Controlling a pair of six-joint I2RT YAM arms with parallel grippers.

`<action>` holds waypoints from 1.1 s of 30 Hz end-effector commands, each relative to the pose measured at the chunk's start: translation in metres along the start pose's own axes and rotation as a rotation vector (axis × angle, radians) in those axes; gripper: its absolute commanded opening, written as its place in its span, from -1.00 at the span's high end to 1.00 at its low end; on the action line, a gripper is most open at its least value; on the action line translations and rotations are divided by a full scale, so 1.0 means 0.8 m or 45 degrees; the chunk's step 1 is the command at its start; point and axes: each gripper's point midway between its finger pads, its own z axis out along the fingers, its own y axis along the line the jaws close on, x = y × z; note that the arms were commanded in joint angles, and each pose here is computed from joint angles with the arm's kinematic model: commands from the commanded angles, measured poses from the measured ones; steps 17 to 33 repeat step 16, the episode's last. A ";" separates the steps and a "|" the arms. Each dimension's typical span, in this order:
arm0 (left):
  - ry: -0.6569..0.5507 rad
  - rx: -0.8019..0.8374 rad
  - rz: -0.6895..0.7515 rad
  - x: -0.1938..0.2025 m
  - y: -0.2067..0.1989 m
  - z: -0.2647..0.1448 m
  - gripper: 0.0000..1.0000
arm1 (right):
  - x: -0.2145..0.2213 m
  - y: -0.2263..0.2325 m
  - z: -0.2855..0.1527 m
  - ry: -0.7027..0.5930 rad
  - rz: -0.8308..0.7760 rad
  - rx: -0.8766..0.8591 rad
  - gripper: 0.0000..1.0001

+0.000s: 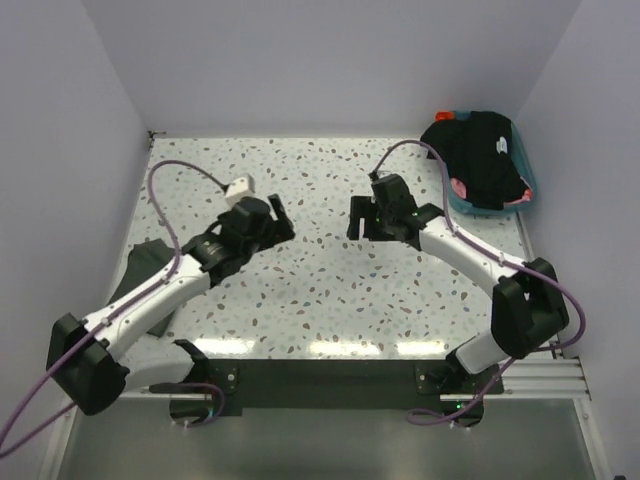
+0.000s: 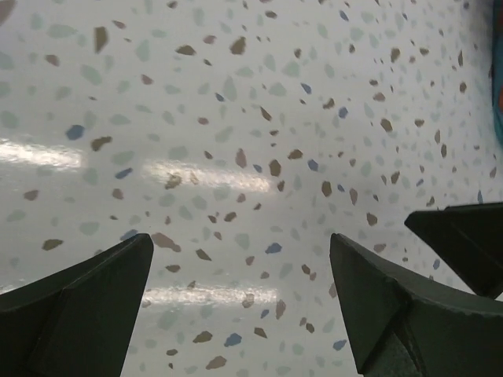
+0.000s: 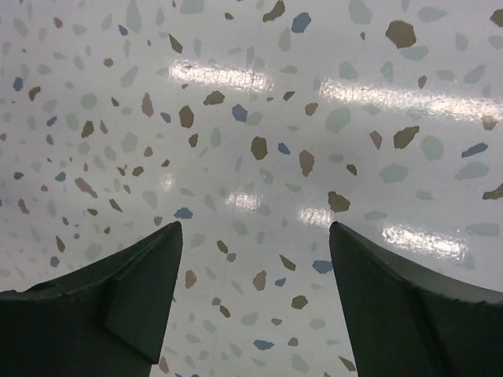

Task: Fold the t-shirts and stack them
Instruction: Reset both grippers

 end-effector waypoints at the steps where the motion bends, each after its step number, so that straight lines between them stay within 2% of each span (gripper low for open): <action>1: -0.073 0.070 0.169 0.014 -0.068 -0.001 -1.00 | -0.023 -0.008 -0.035 -0.132 -0.009 0.039 -0.58; 3: -0.015 0.130 0.270 0.038 -0.084 0.005 -1.00 | -0.030 -0.008 -0.056 -0.192 -0.002 0.030 -0.60; 7: 0.080 0.326 0.350 0.067 -0.115 0.003 -1.00 | -0.029 -0.020 -0.080 -0.261 0.006 0.054 -0.66; 16: 0.153 0.439 0.522 0.078 -0.115 -0.017 -1.00 | -0.019 -0.036 -0.103 -0.315 0.059 0.087 -0.69; 33: 0.153 0.439 0.522 0.078 -0.115 -0.017 -1.00 | -0.019 -0.036 -0.103 -0.315 0.059 0.087 -0.69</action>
